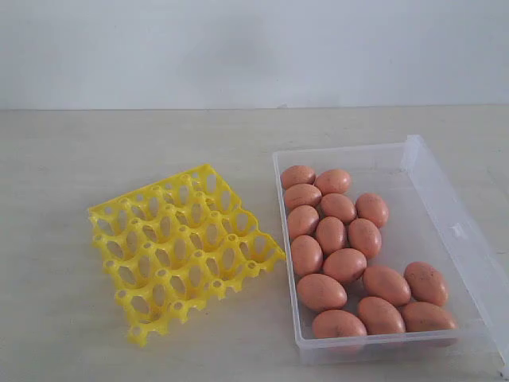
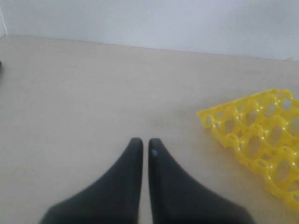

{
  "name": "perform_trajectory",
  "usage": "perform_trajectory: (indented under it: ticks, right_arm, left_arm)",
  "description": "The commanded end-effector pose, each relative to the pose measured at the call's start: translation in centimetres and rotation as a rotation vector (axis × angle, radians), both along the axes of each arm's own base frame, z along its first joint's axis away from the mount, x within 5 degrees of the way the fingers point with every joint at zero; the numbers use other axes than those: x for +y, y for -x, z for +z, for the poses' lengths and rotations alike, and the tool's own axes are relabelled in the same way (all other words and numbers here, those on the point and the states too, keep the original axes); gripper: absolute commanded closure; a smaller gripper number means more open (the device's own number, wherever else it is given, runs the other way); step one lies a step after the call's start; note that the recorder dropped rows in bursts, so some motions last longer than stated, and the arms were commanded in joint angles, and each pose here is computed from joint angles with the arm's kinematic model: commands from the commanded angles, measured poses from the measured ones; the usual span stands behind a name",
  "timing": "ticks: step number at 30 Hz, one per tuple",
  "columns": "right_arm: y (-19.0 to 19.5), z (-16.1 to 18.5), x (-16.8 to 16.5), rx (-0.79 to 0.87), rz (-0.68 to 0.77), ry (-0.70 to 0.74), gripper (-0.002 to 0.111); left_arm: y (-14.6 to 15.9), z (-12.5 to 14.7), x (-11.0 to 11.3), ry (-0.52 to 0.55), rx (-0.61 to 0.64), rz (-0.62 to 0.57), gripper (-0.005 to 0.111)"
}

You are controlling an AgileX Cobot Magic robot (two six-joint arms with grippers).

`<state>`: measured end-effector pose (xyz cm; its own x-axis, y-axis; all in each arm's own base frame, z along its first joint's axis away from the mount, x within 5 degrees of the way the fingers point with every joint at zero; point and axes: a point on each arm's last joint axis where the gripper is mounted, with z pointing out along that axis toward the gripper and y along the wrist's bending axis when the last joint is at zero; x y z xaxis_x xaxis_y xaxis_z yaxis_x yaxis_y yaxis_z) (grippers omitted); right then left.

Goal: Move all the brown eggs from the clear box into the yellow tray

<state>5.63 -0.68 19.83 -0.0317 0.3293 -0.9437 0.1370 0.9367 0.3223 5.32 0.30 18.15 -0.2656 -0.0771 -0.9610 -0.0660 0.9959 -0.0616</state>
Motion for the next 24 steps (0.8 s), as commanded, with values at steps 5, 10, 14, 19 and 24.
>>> perform_trajectory:
  ticks: [5,10,14,19,24]
  right_arm:
    - [0.4,3.2,-0.3,-0.392,-0.003,-0.313,0.109]
    - [3.1,9.4,-3.3,-0.901,-0.314,-0.270,0.109]
    - [0.7,15.1,-4.6,-0.745,-0.517,-0.089,0.109]
    - [-9.2,20.6,-3.0,-0.405,-0.248,0.295,0.109]
    - [-20.0,19.2,-1.4,0.263,0.173,0.327,0.109]
  left_arm:
    - [0.0,0.0,0.0,-0.003,-0.005,0.002,0.103]
    - [0.0,0.0,0.0,-0.003,-0.005,0.002,0.103]
    - [0.0,0.0,0.0,-0.003,-0.005,0.002,0.103]
    - [0.0,0.0,0.0,-0.003,-0.005,0.002,0.103]
    - [0.0,0.0,0.0,-0.003,-0.005,0.002,0.103]
